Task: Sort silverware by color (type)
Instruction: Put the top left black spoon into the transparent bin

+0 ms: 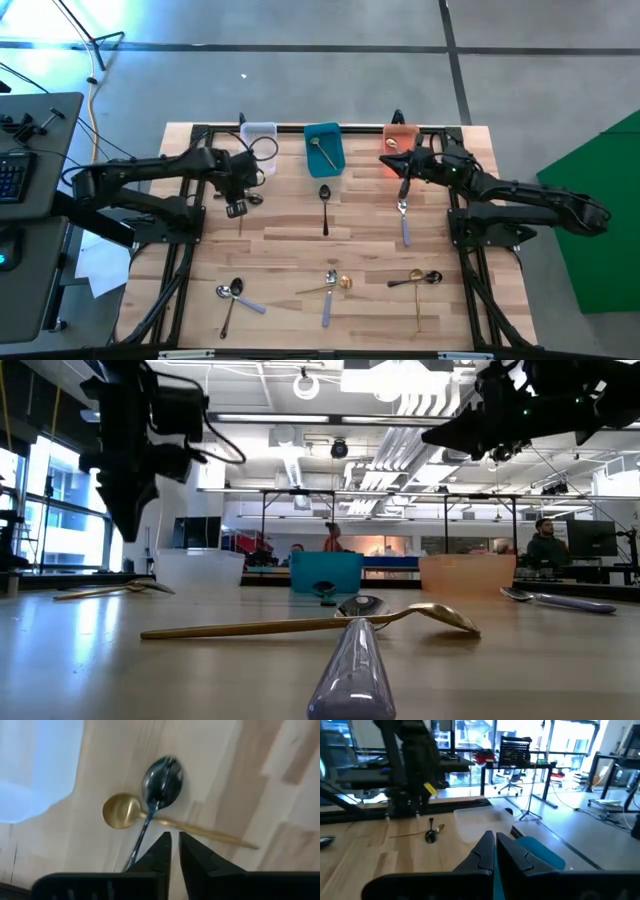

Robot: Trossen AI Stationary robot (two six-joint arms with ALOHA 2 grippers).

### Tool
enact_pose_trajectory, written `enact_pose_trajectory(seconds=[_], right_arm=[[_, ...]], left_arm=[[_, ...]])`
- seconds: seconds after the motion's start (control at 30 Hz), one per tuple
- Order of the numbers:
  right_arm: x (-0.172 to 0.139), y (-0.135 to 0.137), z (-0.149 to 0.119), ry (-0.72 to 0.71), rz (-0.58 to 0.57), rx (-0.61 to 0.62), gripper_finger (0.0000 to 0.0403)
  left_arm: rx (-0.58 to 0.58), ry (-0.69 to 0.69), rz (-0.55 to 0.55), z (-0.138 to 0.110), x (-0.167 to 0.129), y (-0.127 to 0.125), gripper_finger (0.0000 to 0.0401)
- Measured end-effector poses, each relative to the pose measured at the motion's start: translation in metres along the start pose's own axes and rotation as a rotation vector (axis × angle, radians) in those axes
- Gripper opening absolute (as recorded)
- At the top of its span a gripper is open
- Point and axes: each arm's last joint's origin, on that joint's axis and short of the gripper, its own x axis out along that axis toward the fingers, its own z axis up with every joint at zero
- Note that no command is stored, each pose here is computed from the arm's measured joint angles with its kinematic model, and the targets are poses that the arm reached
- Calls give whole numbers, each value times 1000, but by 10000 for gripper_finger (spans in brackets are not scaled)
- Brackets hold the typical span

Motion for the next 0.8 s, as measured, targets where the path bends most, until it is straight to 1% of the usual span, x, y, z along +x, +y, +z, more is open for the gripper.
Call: enact_pose_trajectory(seconds=[0.17, 0.27, 0.37, 0.53, 0.67, 0.8], right_arm=[[-1, 5, 0, 6, 27, -30, 2], [-1, 6, 1, 3, 35, -38, 3], [-1, 7, 1, 3, 36, -47, 3], [-1, 6, 1, 3, 36, -58, 3], [-1, 6, 0, 7, 36, -63, 3], [-1, 6, 0, 8, 37, -63, 3]], left_arm=[[8, 96, 44, 3, 17, 11, 85], [9, 136, 39, 6, 27, 16, 113], [52, 187, 33, 9, 36, 18, 130], [118, 268, 52, 11, 51, 20, 131], [115, 308, 52, 13, 61, 22, 123], [106, 291, 50, 15, 71, 25, 118]])
